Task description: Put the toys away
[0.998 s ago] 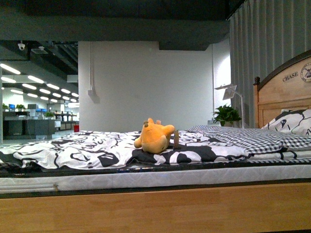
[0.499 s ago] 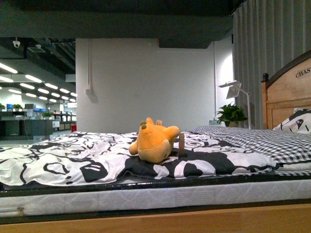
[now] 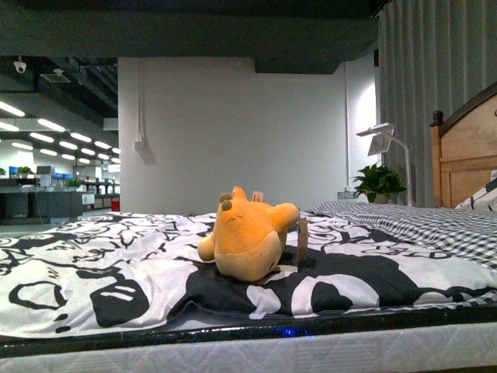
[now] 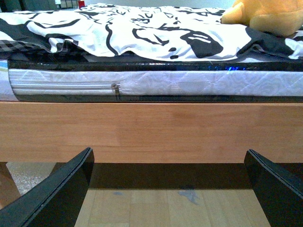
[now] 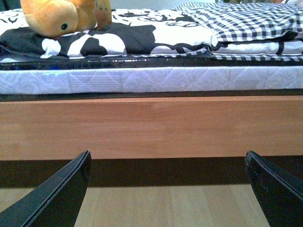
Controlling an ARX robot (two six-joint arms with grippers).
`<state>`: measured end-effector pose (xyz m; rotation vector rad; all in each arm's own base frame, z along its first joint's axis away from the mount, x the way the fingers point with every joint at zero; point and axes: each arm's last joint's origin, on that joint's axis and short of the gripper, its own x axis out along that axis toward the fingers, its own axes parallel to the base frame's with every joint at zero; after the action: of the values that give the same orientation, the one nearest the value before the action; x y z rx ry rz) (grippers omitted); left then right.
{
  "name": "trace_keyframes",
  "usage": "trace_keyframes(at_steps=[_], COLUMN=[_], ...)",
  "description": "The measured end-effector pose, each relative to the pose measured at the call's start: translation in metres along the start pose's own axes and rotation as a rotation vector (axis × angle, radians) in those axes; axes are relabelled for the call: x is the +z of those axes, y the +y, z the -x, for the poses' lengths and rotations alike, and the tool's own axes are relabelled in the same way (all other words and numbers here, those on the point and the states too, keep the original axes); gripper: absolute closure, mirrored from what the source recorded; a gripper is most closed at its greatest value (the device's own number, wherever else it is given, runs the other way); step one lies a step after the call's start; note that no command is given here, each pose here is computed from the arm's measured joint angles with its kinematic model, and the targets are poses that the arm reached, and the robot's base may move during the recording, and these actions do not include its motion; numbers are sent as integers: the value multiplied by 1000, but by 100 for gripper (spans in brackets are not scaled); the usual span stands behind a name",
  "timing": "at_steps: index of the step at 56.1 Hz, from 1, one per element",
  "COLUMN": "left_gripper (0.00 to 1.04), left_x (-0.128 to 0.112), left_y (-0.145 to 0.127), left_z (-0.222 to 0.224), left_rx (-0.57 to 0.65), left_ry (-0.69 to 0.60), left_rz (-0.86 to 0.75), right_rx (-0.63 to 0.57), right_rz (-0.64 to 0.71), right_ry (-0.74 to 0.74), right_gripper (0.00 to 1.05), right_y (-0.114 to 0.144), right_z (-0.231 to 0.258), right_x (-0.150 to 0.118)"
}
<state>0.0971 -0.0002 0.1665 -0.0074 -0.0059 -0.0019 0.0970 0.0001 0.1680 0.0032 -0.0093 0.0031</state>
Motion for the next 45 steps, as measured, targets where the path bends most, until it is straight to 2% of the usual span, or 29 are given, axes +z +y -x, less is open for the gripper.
trace_keyframes(at_steps=[45], left_gripper=[6], left_x=[0], left_y=[0], left_z=[0], left_rx=[0], left_ry=[1], left_rz=[0], right_rx=[-1], right_rz=[0], right_ry=[1], right_gripper=[7], right_y=[0], right_z=[0], right_x=[0])
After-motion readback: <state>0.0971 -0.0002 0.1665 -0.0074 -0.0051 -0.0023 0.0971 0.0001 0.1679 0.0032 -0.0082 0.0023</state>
